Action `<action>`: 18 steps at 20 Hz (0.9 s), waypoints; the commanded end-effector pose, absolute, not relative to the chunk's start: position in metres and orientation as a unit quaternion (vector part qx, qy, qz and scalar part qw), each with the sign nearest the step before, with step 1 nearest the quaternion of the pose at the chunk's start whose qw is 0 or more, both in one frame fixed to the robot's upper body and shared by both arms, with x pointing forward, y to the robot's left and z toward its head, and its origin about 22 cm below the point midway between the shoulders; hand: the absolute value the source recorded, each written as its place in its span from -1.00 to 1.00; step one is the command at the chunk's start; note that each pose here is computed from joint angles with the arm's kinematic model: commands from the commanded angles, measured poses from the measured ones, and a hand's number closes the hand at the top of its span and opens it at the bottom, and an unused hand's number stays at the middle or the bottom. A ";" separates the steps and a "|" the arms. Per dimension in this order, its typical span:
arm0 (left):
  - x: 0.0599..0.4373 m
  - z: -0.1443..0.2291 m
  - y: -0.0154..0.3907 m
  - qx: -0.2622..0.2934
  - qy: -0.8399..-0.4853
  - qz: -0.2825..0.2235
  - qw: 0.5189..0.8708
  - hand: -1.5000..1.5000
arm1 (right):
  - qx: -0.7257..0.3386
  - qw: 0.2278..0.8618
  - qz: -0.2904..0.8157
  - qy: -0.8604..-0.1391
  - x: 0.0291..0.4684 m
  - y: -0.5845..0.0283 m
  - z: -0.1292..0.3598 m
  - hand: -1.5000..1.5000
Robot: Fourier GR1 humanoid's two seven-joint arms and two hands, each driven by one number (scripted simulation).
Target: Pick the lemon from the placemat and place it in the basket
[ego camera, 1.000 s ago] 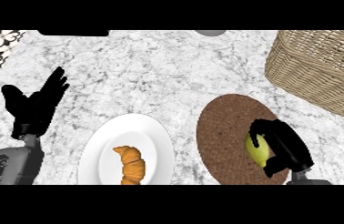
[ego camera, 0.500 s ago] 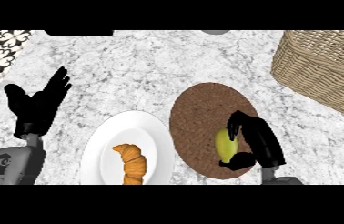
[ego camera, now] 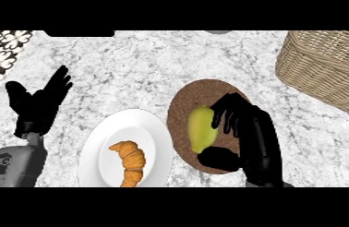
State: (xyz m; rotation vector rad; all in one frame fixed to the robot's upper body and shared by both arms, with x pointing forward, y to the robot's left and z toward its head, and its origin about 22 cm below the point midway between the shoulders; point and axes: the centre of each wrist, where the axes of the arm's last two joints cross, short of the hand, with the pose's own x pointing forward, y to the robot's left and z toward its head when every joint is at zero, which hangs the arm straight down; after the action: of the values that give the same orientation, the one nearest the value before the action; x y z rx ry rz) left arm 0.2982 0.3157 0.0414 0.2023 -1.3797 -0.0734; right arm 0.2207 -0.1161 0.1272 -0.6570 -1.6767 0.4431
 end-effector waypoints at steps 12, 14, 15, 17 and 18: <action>0.283 0.046 0.319 0.086 -0.633 -0.031 0.769 0.00 | -0.417 0.581 0.102 -0.691 0.274 -0.123 0.268 1.00; 0.304 0.044 0.308 0.090 -0.634 -0.036 0.767 0.00 | -0.420 0.575 0.091 -0.696 0.295 -0.112 0.289 1.00; 0.288 0.020 0.313 0.086 -0.632 -0.037 0.769 0.00 | -0.434 0.576 0.073 -0.689 0.292 -0.124 0.291 1.00; 0.300 0.041 0.305 0.086 -0.637 -0.037 0.766 0.00 | -0.449 0.577 0.072 -0.679 0.313 -0.151 0.292 1.00; 0.299 0.043 0.311 0.086 -0.637 -0.029 0.766 0.00 | -0.462 0.576 0.065 -0.671 0.317 -0.175 0.292 1.00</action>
State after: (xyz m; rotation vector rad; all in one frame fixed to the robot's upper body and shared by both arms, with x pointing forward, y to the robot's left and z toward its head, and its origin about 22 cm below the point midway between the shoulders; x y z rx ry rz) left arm 0.2935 0.3122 0.0388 0.1870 -1.3814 -0.0755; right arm 0.2974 -0.1398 0.2783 -1.0173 -1.6185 0.1957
